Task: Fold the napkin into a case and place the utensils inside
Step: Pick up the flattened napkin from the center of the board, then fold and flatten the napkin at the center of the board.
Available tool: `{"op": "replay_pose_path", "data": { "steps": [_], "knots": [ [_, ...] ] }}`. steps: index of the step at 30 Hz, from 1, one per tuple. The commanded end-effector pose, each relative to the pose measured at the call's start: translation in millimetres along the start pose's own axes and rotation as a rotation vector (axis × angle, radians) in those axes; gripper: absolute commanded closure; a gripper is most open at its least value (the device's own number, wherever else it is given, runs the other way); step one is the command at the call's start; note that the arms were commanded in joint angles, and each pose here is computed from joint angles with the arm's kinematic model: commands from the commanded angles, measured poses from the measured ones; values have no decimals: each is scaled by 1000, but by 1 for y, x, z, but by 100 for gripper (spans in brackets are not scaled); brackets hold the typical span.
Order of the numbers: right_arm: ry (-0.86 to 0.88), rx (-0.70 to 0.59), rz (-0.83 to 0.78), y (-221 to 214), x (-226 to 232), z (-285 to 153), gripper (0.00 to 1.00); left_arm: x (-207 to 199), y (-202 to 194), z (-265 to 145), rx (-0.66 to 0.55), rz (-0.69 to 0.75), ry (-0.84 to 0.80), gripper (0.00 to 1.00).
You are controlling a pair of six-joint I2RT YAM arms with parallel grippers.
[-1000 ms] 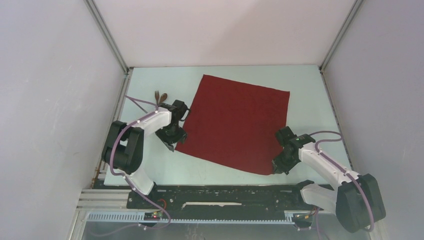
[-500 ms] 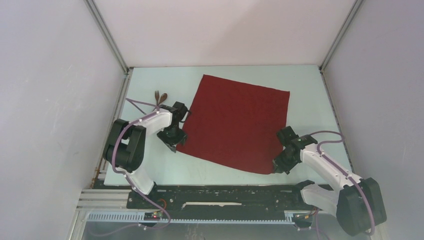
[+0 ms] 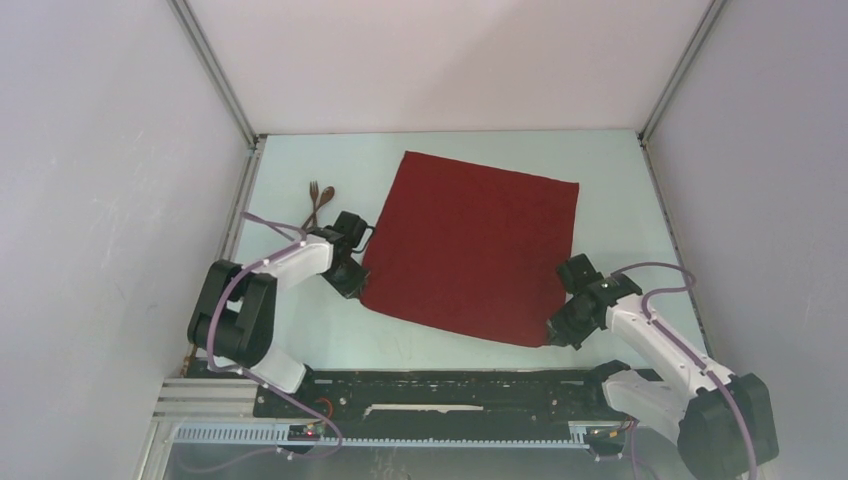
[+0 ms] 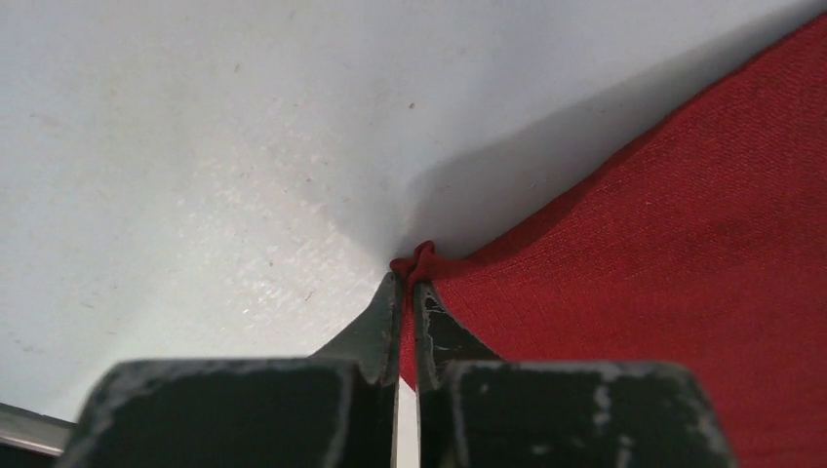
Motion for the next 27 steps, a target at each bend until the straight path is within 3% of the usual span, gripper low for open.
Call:
{"op": "replay_pose_path", "data": {
  "steps": [1, 13, 18, 22, 27],
  "knots": [
    [37, -29, -24, -2, -2, -15, 100, 10, 9, -16, -119, 15, -54, 100],
    [231, -48, -79, -25, -29, -46, 100, 61, -5, -76, -202, 46, -216, 100],
    [382, -83, -185, -26, -25, -74, 100, 63, -3, -116, -271, 111, -413, 100],
    [668, -254, -296, -18, -23, -135, 100, 66, 11, -189, -452, 166, -648, 100],
    [1172, -455, -510, -11, -37, -233, 100, 82, 17, -296, -678, 227, -986, 100]
  ]
}}
Point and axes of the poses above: each gripper's point midway between its finger pads, its own z axis out along the fingers, its own x axis along the line the jaws close on, y = z × x, the point moved 9 cm from there along -z, back along the fingers, and after that the axes turned 3 degrees about z, right-handed, at the moved point
